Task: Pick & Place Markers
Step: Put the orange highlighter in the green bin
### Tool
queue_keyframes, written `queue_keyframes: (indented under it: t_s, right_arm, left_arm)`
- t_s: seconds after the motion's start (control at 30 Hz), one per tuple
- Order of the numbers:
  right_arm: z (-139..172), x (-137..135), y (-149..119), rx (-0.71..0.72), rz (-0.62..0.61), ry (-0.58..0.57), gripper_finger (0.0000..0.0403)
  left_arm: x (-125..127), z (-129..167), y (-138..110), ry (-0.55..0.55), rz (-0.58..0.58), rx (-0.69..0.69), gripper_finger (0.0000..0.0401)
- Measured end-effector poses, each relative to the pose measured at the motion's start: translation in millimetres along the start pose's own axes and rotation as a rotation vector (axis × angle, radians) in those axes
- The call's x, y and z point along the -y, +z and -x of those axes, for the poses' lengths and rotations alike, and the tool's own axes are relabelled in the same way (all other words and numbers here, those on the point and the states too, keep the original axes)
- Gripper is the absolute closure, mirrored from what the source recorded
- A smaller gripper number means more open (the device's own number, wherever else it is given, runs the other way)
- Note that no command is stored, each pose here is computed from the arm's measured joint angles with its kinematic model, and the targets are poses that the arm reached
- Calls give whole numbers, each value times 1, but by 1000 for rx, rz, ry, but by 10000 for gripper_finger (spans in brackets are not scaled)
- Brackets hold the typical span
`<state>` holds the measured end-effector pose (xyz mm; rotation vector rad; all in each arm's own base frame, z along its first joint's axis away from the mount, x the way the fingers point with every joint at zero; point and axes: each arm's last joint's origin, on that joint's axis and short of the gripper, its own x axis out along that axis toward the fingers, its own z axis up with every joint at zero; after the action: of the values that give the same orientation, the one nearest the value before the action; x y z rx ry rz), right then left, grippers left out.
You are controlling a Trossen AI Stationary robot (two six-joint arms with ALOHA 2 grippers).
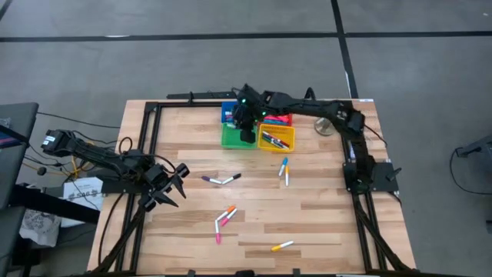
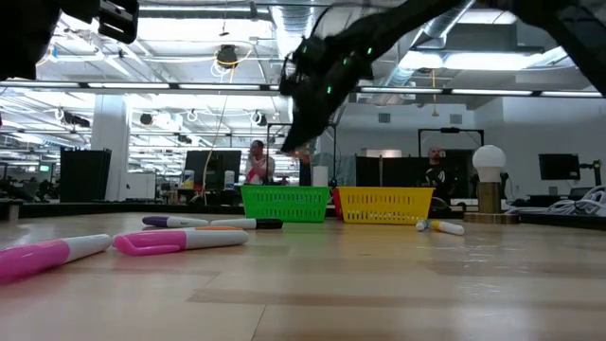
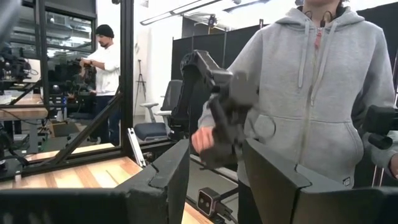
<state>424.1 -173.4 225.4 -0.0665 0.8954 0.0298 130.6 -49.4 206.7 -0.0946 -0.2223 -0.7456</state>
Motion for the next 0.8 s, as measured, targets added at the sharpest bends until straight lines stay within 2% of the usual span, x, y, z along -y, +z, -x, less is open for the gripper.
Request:
queue_keyframes:
  t_s: [0.1,0.3,0.8]
  right_arm:
    - [-21,0,-9,-43,-28,18,356]
    - [-44,1,-22,-90,-51,55,356]
    - [-53,-3,-29,-134,-67,75,355]
  left_arm:
    - [0,0,0,0,0,0,251]
    - [0,0,0,0,0,0,251]
    - [0,0,0,0,0,0,251]
